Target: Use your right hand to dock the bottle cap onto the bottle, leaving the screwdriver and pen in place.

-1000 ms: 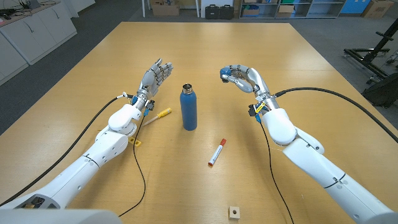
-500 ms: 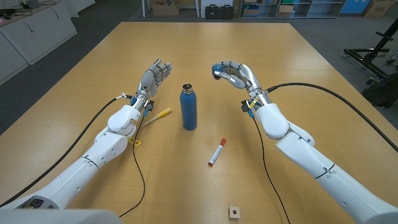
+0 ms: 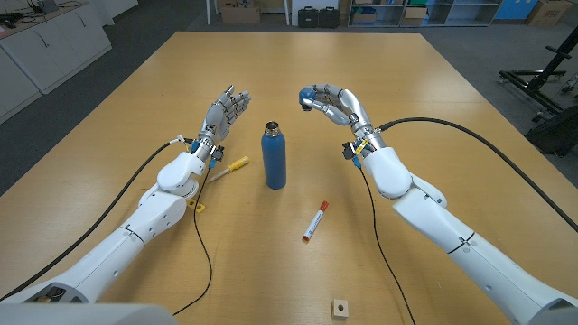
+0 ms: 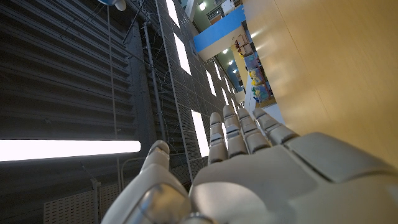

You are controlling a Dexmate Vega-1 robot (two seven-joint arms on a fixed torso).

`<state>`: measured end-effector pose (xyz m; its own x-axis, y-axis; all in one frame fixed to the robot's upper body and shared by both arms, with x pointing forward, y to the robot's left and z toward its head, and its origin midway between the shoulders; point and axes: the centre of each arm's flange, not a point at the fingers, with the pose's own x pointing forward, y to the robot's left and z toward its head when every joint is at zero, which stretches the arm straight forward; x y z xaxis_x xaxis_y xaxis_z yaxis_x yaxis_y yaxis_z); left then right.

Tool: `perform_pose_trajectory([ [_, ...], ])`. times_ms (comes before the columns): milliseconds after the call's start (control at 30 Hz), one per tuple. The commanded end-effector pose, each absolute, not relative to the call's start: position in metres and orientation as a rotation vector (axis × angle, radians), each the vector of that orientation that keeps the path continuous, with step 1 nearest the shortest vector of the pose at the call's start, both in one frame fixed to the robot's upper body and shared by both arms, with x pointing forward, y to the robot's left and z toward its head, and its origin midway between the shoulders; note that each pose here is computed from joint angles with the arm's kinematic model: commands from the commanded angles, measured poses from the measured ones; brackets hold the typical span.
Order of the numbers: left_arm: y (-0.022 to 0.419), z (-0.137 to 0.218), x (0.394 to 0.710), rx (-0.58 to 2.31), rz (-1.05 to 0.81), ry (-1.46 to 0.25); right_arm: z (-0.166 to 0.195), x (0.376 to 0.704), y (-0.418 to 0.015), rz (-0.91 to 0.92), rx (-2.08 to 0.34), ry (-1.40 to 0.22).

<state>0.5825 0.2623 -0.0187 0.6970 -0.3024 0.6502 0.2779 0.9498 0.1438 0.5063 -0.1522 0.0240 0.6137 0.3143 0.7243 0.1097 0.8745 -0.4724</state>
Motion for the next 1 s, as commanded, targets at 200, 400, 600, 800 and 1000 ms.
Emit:
perform_pose_trajectory([
  [200, 0.262, -0.02, 0.581, 0.032, -0.325, -0.727, 0.026, 0.5, -0.124, 0.214, -0.528, -0.949],
  [400, 0.262, -0.021, 0.58, 0.032, -0.323, -0.73, 0.026, 0.497, -0.115, 0.239, -0.541, -0.962],
  [600, 0.264, -0.02, 0.579, 0.03, -0.317, -0.734, 0.024, 0.497, -0.108, 0.251, -0.546, -0.971],
  [800, 0.265, -0.019, 0.577, 0.032, -0.315, -0.735, 0.022, 0.494, -0.101, 0.265, -0.553, -0.987],
  [1000, 0.266, -0.019, 0.577, 0.035, -0.311, -0.734, 0.02, 0.492, -0.096, 0.293, -0.549, -0.993],
])
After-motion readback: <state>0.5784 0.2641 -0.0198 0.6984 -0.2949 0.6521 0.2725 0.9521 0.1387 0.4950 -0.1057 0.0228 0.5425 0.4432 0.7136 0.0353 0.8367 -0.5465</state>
